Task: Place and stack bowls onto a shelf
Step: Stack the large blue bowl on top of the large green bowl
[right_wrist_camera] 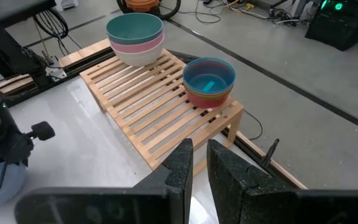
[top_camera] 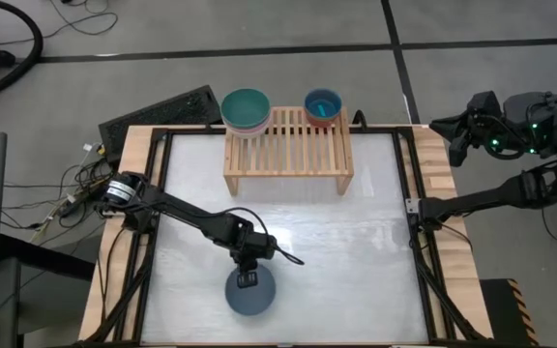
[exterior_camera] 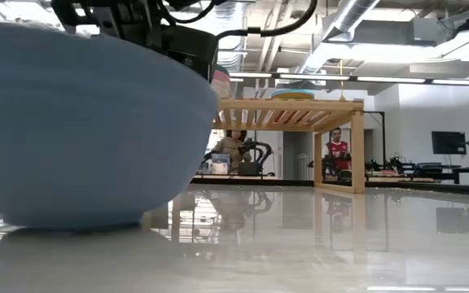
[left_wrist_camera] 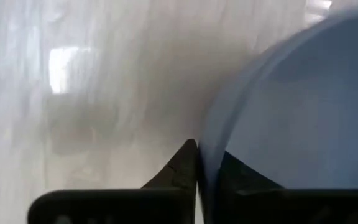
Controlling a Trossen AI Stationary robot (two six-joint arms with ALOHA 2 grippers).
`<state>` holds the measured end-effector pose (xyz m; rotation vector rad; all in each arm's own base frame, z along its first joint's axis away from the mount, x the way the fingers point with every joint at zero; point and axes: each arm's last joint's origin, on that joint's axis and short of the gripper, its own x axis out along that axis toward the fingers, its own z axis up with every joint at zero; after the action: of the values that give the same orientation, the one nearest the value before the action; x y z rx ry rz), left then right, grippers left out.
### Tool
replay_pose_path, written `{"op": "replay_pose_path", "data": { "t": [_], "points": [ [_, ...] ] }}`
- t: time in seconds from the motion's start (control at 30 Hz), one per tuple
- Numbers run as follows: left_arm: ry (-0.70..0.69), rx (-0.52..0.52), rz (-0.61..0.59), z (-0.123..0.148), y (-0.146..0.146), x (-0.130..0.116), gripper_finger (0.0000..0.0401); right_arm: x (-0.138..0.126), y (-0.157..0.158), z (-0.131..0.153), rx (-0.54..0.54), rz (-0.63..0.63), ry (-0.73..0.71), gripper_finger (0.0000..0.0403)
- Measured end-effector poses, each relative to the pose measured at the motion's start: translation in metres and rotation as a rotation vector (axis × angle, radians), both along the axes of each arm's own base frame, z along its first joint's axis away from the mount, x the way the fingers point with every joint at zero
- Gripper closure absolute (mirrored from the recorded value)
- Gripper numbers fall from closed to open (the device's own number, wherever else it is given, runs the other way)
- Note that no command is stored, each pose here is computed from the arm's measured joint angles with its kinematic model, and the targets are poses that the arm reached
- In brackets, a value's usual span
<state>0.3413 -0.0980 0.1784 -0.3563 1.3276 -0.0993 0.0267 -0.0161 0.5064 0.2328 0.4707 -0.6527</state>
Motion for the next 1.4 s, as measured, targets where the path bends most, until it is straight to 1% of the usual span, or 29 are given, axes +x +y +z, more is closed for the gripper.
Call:
{"op": "replay_pose_path", "data": {
  "t": [0.07,0.13,0.2,0.3,0.37,0.43,0.53,0.6,0.63,0.77,0.83,0.9,1.0,1.1,1.17,1.23,1.3,1.4],
  "points": [
    [0.052,-0.01,0.02,0.004,0.0,-0.002,0.0399,0.0,0.0,0.0,0.0,0.0,0.0,0.0327],
    [0.114,-0.027,0.032,0.014,0.002,-0.003,0.0399,0.0,0.0,0.0,0.0,0.0,0.0,0.0327],
    [0.137,-0.031,0.028,0.03,0.003,-0.002,0.04,0.0,0.0,0.0,-0.001,0.0,0.0,0.0327],
    [0.16,-0.009,0.011,0.06,0.01,0.001,0.0401,0.0,0.0,0.0,-0.003,0.002,0.002,0.0327],
    [0.174,0.029,-0.006,0.085,0.017,0.001,0.0401,0.0,0.0,0.0,-0.008,0.005,0.006,0.0327],
    [0.182,0.09,-0.003,0.111,0.028,-0.001,0.0401,0.0,0.0,0.0,-0.008,0.005,0.006,0.0327],
    [0.162,0.203,0.059,0.148,0.052,-0.004,0.0401,0.0,0.0,0.0,-0.009,0.005,0.007,0.0327],
    [0.14,0.266,0.134,0.174,0.072,-0.008,0.0401,0.0,0.0,0.0,-0.009,0.006,0.006,0.0327],
    [0.108,0.285,0.185,0.186,0.082,-0.009,0.0401,0.0,0.0,0.0,-0.009,0.005,0.007,0.0327],
    [-0.063,0.312,0.43,0.231,0.123,-0.013,0.0401,0.0,0.0,0.0,-0.009,0.005,0.007,0.0327],
    [-0.146,0.312,0.543,0.252,0.142,-0.021,0.0401,0.0,0.0,0.0,-0.009,0.006,0.007,0.0327],
    [-0.214,0.339,0.669,0.271,0.162,-0.032,0.0401,0.0,0.0,0.0,-0.009,0.006,0.006,0.0327],
    [-0.285,0.387,0.848,0.284,0.192,-0.05,0.0401,0.0,0.0,0.0,-0.009,0.005,0.006,0.0327],
    [-0.293,0.467,1.01,0.294,0.222,-0.076,0.0401,0.0,0.0,0.0,-0.009,0.005,0.006,0.0327],
    [-0.282,0.519,1.096,0.298,0.242,-0.092,0.0401,0.0,0.0,0.0,-0.009,0.005,0.006,0.0327],
    [-0.306,0.539,1.179,0.302,0.263,-0.103,0.0401,0.0,0.0,0.0,-0.009,0.004,0.006,0.0327],
    [-0.353,0.527,1.231,0.306,0.28,-0.11,0.0401,0.0,0.0,0.0,-0.011,0.002,0.007,0.0327],
    [-0.381,0.497,1.244,0.307,0.3,-0.122,0.0401,0.0,0.0,0.0,-0.011,0.001,0.006,0.0327]
  ]
}}
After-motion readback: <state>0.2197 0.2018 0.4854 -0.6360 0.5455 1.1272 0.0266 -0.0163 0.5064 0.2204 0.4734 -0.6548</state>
